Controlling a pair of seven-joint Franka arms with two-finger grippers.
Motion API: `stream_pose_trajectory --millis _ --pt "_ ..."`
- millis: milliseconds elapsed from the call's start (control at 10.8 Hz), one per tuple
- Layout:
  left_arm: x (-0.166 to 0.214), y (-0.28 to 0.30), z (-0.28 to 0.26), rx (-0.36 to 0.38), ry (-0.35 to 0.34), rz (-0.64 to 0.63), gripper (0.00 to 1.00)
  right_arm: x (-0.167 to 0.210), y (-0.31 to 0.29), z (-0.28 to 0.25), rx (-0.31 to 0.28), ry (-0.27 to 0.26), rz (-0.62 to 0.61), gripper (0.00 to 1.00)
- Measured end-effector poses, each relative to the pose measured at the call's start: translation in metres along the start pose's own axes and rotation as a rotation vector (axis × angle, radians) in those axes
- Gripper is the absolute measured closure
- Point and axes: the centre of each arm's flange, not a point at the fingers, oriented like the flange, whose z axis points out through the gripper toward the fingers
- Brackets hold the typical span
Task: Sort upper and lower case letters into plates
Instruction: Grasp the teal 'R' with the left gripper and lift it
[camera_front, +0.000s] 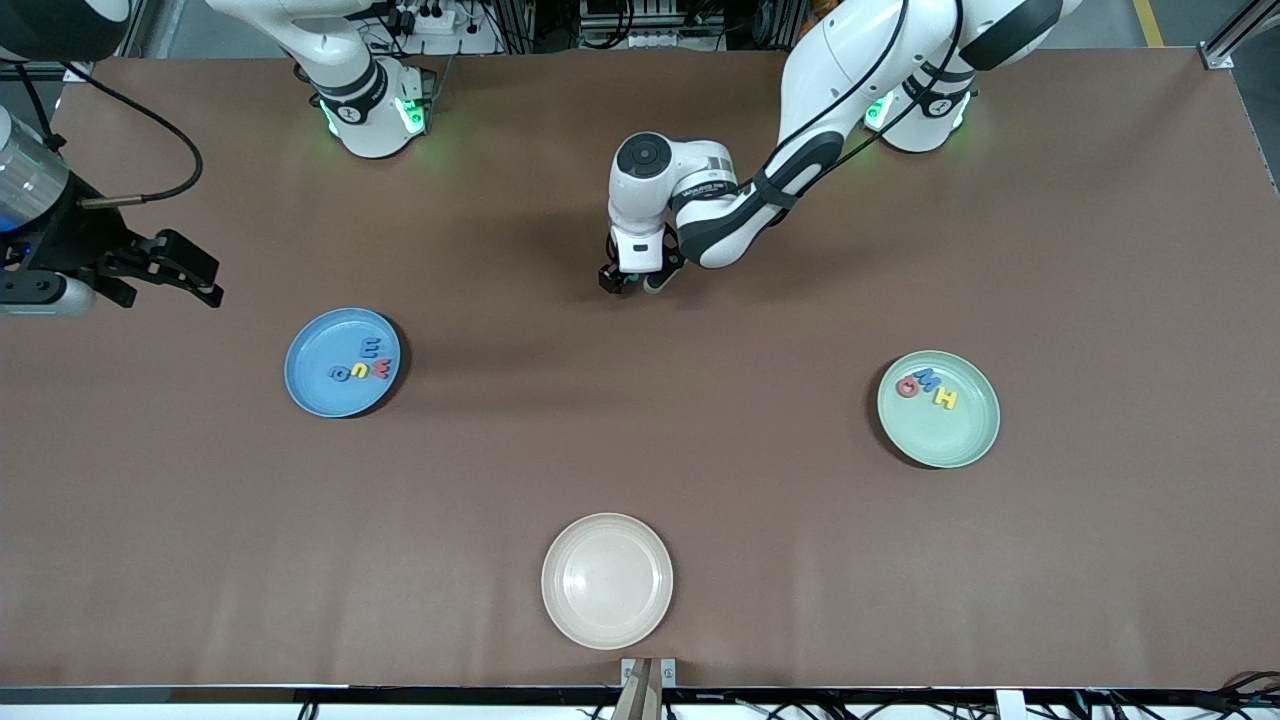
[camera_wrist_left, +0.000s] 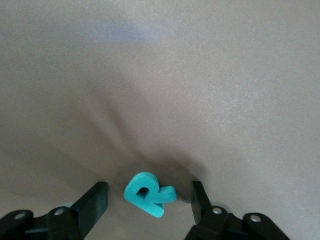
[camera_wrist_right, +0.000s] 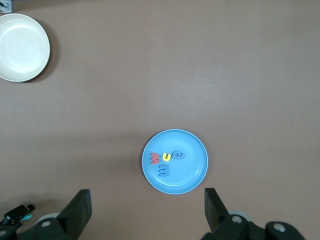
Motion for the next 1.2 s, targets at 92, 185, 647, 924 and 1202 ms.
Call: stream_pose_trajectory --millis 92,185,647,924,1202 --pt "0.000 0.000 0.000 0.000 0.000 -0.001 0.25 0.000 0.002 -0.002 0.000 0.003 0.002 0.00" --pt "0.000 0.001 -0.001 -0.003 -0.001 -0.002 0.30 0.000 0.002 -0.004 0.000 0.008 0.003 0.00" --pt "-0.001 0.004 -0.006 -0.015 -0.003 -0.002 0.55 0.000 0.011 -0.011 -0.001 0.015 -0.006 0.00" --pt "-0.001 0.004 -0.006 -0.015 -0.003 -0.003 0.55 0.000 0.011 -0.011 0.000 0.015 -0.010 0.00" --pt "0.010 0.008 -0.006 -0.014 0.006 -0.008 0.55 0.000 0.012 -0.011 0.000 0.015 -0.009 0.00"
